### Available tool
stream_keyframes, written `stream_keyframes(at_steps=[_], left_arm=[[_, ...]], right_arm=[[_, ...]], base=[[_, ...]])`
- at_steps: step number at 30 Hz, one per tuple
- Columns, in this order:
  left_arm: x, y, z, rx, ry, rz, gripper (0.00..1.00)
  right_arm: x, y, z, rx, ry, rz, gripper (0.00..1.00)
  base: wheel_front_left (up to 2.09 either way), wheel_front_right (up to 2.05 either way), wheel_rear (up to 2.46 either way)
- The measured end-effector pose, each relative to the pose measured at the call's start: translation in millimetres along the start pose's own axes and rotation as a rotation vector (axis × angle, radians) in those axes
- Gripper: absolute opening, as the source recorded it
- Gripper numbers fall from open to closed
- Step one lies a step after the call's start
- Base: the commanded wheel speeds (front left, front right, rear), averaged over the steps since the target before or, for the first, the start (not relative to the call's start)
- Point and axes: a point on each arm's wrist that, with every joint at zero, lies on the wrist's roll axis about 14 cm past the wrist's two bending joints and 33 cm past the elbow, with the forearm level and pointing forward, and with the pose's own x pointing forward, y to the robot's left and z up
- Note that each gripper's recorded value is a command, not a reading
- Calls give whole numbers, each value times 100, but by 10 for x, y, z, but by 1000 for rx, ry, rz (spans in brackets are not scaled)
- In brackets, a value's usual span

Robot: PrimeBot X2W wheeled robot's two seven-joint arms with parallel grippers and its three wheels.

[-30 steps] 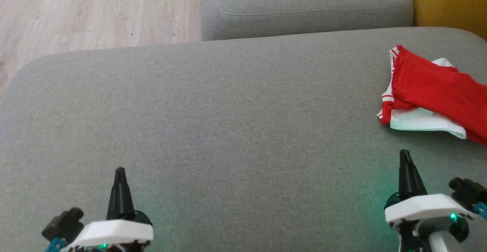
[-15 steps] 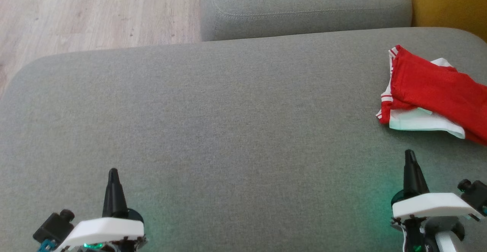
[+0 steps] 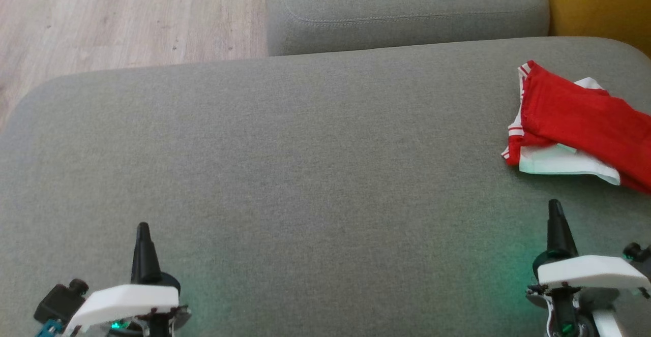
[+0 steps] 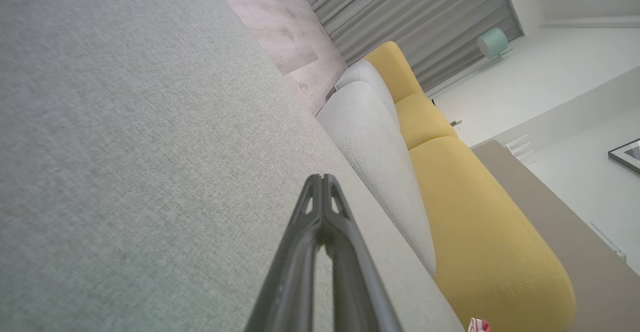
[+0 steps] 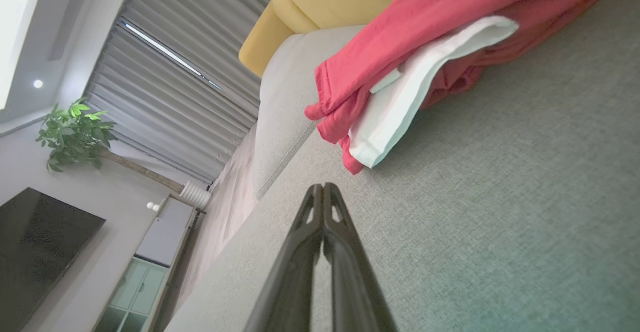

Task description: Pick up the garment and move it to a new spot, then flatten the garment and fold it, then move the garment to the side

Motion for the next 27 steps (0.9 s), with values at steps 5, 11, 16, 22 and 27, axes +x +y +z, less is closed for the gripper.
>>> stream_keyframes(at_steps=[5,11,16,22,27], left_arm=[[1,7,2,-46,3,4,0],[2,13,0,-94,10,6,0],[4,35,30,-142,8,13,0],[13,21,47,-197,9,5,0],[27,3,57,-244,11,0,0]], right_arm=[[5,12,28,58,-7,2,0],[5,13,38,115,-4,2,0],[4,8,50,174,-4,0,0],[6,19,78,243,-6,5,0],[20,39,123,302,-16,13,0]], base=[[0,0,0],[0,0,0],[0,0,0],[0,0,0],[0,0,0]])
